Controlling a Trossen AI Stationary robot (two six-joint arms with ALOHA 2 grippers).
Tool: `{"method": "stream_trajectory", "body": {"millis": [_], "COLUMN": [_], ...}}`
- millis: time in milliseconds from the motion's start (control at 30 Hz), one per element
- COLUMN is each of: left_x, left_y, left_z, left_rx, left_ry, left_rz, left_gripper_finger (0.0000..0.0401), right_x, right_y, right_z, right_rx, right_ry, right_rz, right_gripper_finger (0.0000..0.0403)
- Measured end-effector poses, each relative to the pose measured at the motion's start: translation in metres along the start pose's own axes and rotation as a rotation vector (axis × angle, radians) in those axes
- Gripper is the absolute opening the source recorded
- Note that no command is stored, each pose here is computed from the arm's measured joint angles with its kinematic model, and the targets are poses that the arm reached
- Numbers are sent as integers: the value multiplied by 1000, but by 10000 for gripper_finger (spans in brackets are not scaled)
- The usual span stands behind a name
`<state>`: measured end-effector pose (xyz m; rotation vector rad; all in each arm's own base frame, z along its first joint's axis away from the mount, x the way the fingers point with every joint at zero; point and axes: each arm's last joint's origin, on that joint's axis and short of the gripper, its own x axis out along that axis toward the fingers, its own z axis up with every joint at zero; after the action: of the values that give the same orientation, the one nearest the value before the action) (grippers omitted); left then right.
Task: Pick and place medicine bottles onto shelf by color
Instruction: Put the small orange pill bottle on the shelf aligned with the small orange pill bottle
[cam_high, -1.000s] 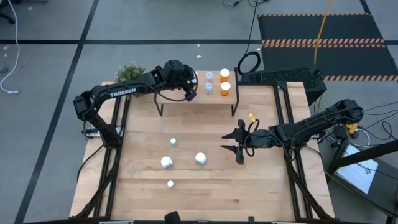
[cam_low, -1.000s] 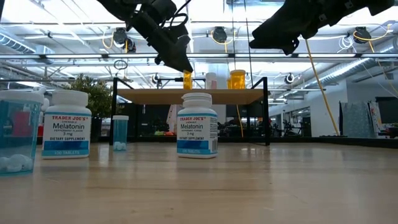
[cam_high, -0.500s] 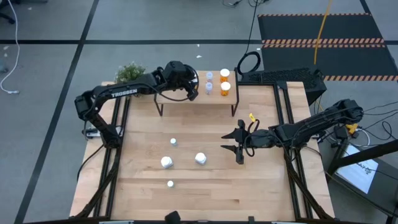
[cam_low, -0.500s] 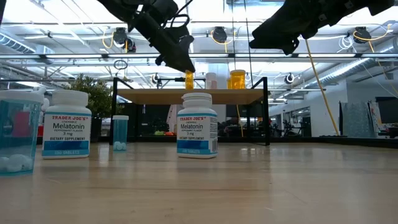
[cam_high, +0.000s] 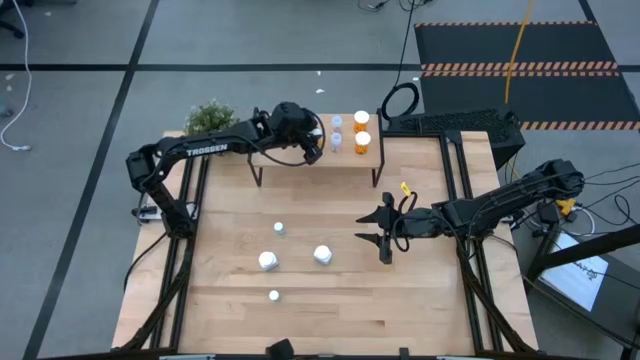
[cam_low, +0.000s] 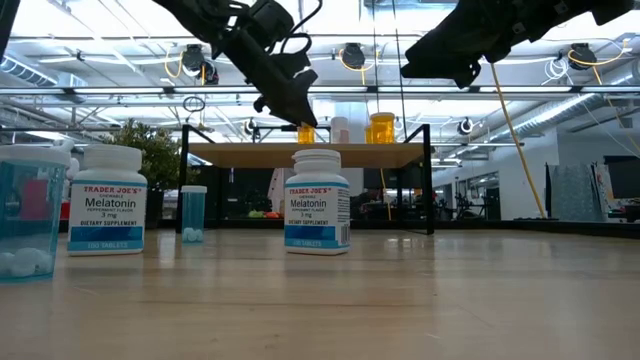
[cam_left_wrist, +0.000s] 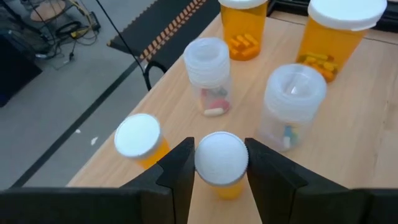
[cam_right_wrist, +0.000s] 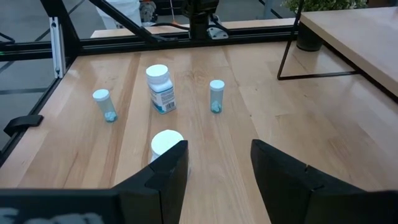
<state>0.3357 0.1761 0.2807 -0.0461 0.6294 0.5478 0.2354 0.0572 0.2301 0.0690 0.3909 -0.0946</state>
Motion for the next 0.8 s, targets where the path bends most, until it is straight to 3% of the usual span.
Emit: {"method": "stream_trajectory", "body": {"millis": [800], "left_x": [-11], "left_y": [0], "left_z": [-1], "left_rx": [11], "left_ry": [29], "left_rz": [12], "left_gripper_finger": [136], "right_x": [0], "right_y": [0], "right_z": [0], "right_rx": [-2], "right_ry": [0], "right_rz": [0], "right_gripper_finger": [169]}}
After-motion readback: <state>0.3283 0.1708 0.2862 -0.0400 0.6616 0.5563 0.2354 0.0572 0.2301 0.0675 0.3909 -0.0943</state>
